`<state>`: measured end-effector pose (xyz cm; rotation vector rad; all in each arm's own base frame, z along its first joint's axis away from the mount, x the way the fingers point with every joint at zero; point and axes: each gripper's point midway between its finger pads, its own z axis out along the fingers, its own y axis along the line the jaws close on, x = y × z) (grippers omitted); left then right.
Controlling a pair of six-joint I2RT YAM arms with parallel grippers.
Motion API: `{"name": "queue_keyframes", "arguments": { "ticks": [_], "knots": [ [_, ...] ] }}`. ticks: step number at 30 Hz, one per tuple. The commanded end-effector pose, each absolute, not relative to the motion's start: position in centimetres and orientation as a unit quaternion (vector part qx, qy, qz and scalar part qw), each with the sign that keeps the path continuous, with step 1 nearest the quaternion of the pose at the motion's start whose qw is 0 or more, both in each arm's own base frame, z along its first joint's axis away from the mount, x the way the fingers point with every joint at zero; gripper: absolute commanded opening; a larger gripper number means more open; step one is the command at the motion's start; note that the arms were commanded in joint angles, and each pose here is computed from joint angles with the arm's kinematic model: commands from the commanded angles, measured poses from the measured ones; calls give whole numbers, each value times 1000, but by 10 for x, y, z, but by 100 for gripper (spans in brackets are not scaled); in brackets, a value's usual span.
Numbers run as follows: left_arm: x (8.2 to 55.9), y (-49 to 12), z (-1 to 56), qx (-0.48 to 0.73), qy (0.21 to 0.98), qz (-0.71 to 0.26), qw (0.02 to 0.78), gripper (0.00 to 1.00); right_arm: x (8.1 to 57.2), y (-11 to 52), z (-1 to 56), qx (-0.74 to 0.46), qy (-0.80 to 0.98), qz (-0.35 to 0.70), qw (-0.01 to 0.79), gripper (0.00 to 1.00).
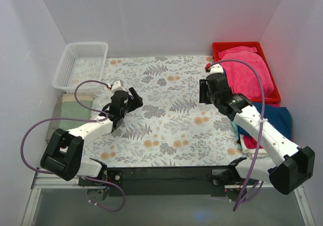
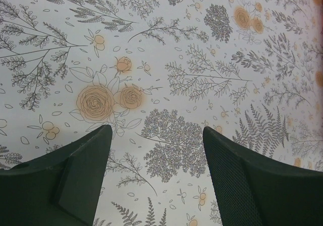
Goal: Fold and stack the t-shirts
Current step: Put the neatly folded tshirt into the corner of the board with the right arm
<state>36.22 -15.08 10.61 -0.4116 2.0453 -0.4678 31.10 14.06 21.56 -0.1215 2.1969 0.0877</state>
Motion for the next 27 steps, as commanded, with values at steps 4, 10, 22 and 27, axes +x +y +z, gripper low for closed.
{"name": "queue_keyframes", "arguments": {
  "ticks": [4,10,22,27],
  "knots": [
    [349,-149,115,-141,834,-150,512,72,304,189,216,-139,842,165,494,52],
    [337,-149,118,-135,829,-138,525,72,295,205,229,-181,811,211,514,52],
    [331,-148,120,-131,829,-123,530,72,293,216,222,-218,801,227,509,45],
    [331,-146,124,-132,824,-117,538,72,293,217,220,-234,796,223,512,44]
  ]
}}
